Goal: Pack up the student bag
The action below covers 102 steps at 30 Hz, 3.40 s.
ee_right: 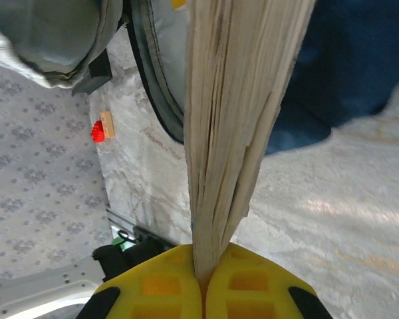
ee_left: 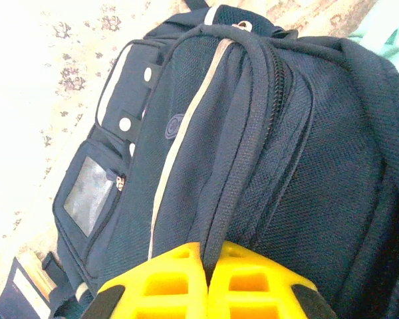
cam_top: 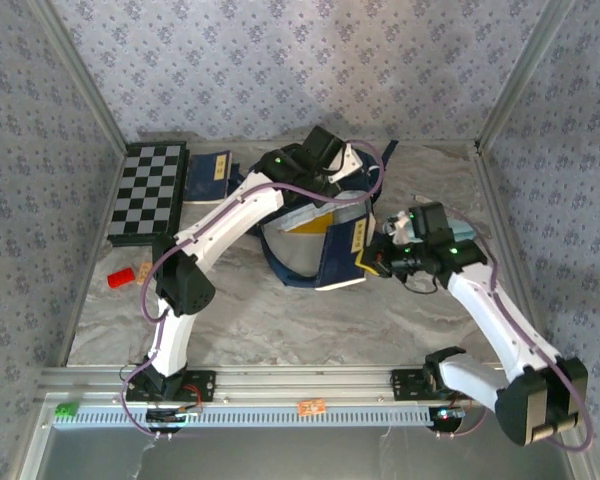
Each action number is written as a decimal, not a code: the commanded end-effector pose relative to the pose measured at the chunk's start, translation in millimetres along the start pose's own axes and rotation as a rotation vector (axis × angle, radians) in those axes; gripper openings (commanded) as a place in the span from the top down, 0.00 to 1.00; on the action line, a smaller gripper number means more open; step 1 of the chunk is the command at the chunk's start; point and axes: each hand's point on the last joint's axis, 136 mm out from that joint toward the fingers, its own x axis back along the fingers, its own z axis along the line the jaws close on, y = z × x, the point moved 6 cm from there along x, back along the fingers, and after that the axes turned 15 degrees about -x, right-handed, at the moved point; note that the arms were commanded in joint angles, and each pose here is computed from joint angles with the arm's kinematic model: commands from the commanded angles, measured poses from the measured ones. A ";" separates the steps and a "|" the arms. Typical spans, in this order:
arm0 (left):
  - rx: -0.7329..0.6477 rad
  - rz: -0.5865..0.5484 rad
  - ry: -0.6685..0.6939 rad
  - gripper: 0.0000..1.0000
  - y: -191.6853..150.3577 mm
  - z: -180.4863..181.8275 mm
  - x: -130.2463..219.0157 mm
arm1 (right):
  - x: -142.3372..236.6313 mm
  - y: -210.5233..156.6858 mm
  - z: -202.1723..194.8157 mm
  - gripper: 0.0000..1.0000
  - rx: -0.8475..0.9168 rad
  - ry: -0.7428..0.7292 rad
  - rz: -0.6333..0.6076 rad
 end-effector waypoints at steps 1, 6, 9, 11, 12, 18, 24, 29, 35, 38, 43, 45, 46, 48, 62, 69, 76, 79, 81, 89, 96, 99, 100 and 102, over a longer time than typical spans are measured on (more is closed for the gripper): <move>0.042 -0.145 0.092 1.00 26.5 25.7 46.0 | -16.1 25.9 37.7 1.00 0.104 0.114 -0.112; 0.053 -0.159 0.091 1.00 27.3 26.1 50.1 | -57.0 47.3 56.5 1.00 0.207 0.165 -0.164; 0.057 -0.161 0.086 1.00 26.7 25.3 50.7 | -77.5 63.1 54.4 0.96 0.215 0.161 -0.208; 0.061 -0.164 0.081 1.00 26.6 24.8 51.0 | -92.4 74.4 50.7 0.95 0.198 0.164 -0.214; 0.064 -0.170 0.079 1.00 27.2 24.6 52.5 | -99.3 79.5 49.0 0.92 0.196 0.160 -0.224; 0.076 -0.181 0.078 1.00 25.4 23.6 50.9 | -129.5 105.0 41.0 0.71 0.206 0.095 -0.258; 0.082 -0.159 0.082 1.00 19.4 23.0 44.1 | -118.4 91.0 21.8 0.43 0.232 -0.093 -0.277; 0.092 -0.162 0.074 1.00 15.9 22.3 43.1 | -101.9 61.8 -2.6 0.44 0.218 -0.220 -0.282; 0.116 -0.167 0.068 1.00 14.8 20.5 39.1 | -125.6 38.3 -17.9 0.73 0.201 -0.219 -0.196; 0.126 -0.175 0.046 1.00 15.7 18.1 39.1 | -138.9 39.1 -14.7 0.84 0.218 -0.219 -0.206; 0.144 -0.179 0.030 1.00 14.4 16.9 44.4 | -157.7 61.1 -6.7 0.90 0.244 -0.201 -0.268; 0.159 -0.170 0.020 1.00 10.9 14.4 46.2 | -160.0 73.9 0.1 0.91 0.284 -0.216 -0.343; 0.163 -0.171 0.013 1.00 9.1 12.8 46.8 | -160.4 80.1 6.1 0.91 0.305 -0.213 -0.366; 0.167 -0.175 0.009 1.00 5.5 8.5 44.6 | -165.3 94.4 17.1 0.91 0.348 -0.208 -0.398; 0.251 -0.154 -0.030 0.95 -9.0 3.4 34.6 | -116.6 19.0 13.4 0.72 0.498 -0.242 -0.384; 0.374 -0.182 -0.117 0.60 -24.9 -9.5 59.9 | -47.5 -17.4 -8.7 0.63 0.388 -0.270 -0.397; 0.611 -0.148 0.015 0.46 -91.1 14.2 99.2 | -24.6 -30.5 7.7 0.53 0.360 -0.235 -0.338; 0.751 -0.015 0.116 0.43 -143.2 38.3 93.8 | -36.7 -28.7 24.1 0.52 0.367 -0.241 -0.291; 0.821 0.090 0.177 0.42 -176.9 55.1 83.0 | -45.9 -28.5 38.0 0.51 0.387 -0.226 -0.271; 0.911 0.370 0.172 0.37 -242.6 106.7 2.6 | -85.2 -21.7 72.6 0.45 0.424 -0.197 -0.174; 0.867 0.500 0.229 0.35 -266.7 146.9 -71.2 | -97.8 -8.4 75.4 0.44 0.403 -0.190 -0.194; 0.860 0.539 0.248 0.34 -275.9 162.6 -94.8 | -100.3 -4.0 71.1 0.44 0.377 -0.188 -0.193; 0.861 0.547 0.257 0.34 -278.9 167.1 -100.2 | -101.1 -3.7 70.1 0.44 0.372 -0.187 -0.190; 0.870 0.551 0.271 0.32 -285.4 175.3 -112.3 | -104.3 -3.1 68.1 0.44 0.363 -0.188 -0.180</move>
